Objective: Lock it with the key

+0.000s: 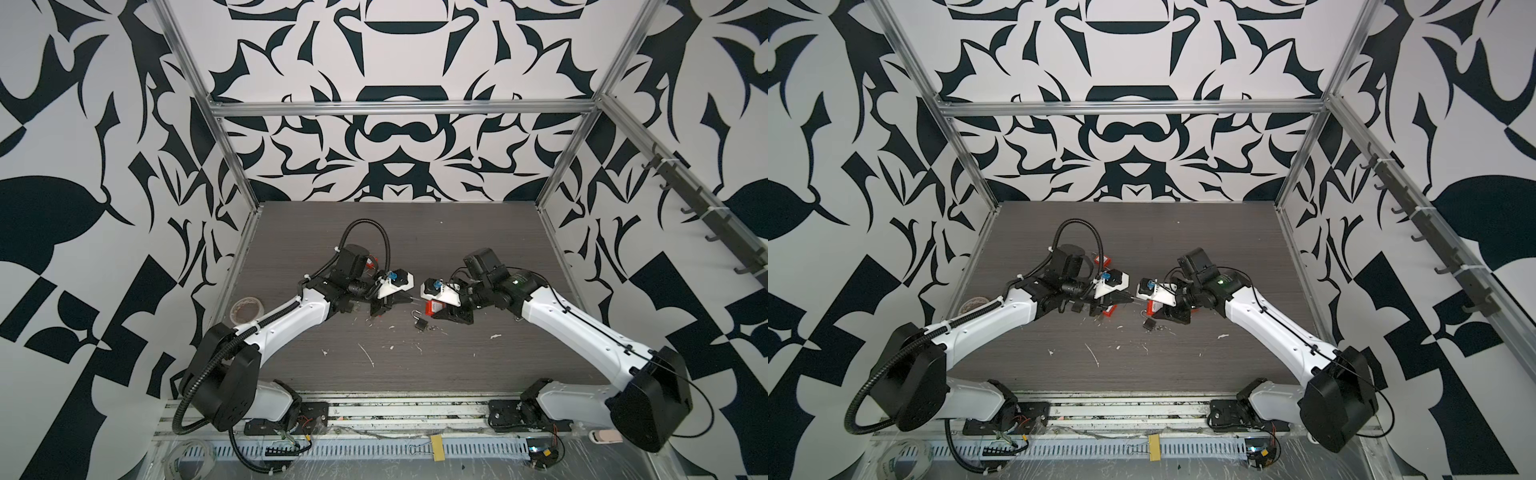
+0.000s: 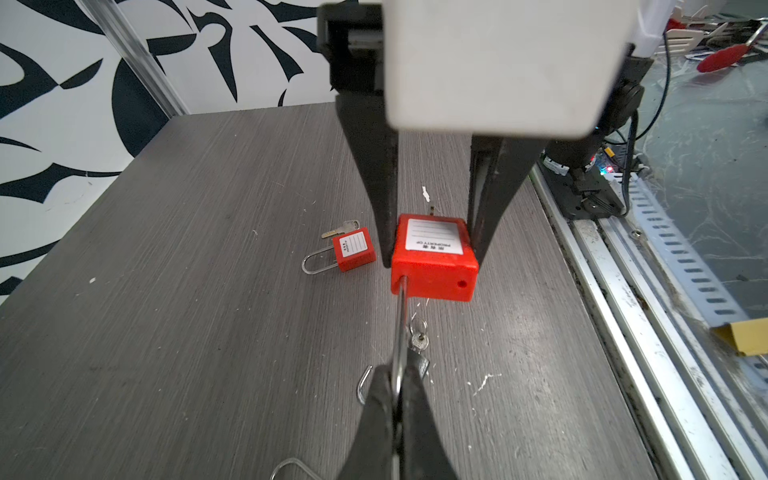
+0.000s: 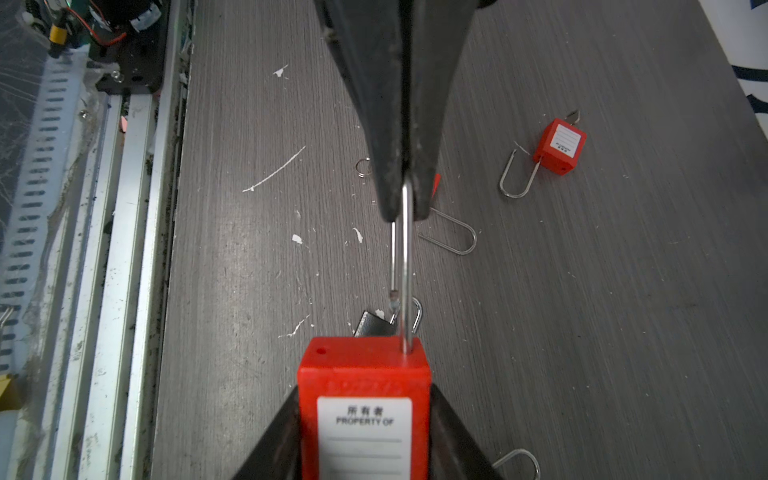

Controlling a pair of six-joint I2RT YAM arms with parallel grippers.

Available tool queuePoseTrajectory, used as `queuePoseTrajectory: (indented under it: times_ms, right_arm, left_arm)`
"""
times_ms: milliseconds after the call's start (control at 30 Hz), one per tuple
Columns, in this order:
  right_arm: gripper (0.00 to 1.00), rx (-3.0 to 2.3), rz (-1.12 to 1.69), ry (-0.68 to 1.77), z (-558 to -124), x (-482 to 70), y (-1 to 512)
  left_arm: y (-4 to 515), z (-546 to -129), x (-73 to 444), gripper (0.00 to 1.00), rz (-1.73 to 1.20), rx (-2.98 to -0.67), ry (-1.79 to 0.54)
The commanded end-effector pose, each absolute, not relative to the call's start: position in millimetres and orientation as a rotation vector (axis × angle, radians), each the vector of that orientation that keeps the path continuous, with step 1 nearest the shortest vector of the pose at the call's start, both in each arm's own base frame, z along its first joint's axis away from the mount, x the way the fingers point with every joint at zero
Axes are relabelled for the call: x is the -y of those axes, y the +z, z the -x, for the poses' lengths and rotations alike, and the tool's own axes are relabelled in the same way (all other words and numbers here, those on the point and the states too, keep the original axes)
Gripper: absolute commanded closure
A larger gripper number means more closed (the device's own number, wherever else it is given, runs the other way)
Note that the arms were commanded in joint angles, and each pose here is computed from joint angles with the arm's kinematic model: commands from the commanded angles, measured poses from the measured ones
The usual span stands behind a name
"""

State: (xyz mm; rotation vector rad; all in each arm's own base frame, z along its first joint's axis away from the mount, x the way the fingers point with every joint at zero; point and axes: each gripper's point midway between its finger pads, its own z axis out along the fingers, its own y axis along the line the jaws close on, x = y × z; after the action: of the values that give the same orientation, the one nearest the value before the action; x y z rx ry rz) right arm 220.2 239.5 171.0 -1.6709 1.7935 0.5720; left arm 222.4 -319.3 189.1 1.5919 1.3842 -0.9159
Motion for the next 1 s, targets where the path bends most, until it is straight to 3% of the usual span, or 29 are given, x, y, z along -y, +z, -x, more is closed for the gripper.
queuePoseTrajectory:
  times_ms: [0, 33, 67, 233, 567, 667, 833, 967]
  right_arm:
    - [0.32, -1.68, 1.64, 0.516, -225.3, -242.9, 204.0]
    - [0.19, -1.684, 1.636, 0.511, -223.4, -240.8, 205.7]
    - [0.15, -1.686, 1.631, 0.518, -221.3, -240.2, 208.6]
    - [0.13, -1.737, 1.658, 0.476, -215.1, -228.1, 212.9]
    - [0.36, -1.799, 1.727, 0.477, -212.5, -223.4, 202.0]
    - [0.51, -1.803, 1.73, 0.496, -212.1, -225.1, 201.6]
    - [0.64, -1.776, 1.736, 0.533, -208.7, -229.0, 205.8]
    - [0.69, -1.761, 1.737, 0.518, -210.8, -229.3, 207.0]
  left_arm:
    - [201.8, -214.7, 323.3, 1.0, -1.583, -1.355, -0.984]
    - [204.9, -212.8, 323.4, 1.0, -1.571, -1.348, -0.999]
    - [207.7, -211.5, 323.5, 1.0, -1.559, -1.339, -1.01]
    - [221.0, -204.1, 324.6, 1.0, -1.497, -1.299, -1.091]
    - [225.3, -192.4, 324.7, 1.0, -1.477, -1.272, -1.134]
    - [225.3, -191.2, 325.5, 1.0, -1.478, -1.271, -1.131]
    - [224.7, -190.8, 327.6, 1.0, -1.48, -1.272, -1.138]
    - [222.4, -190.1, 330.6, 1.0, -1.483, -1.285, -1.155]
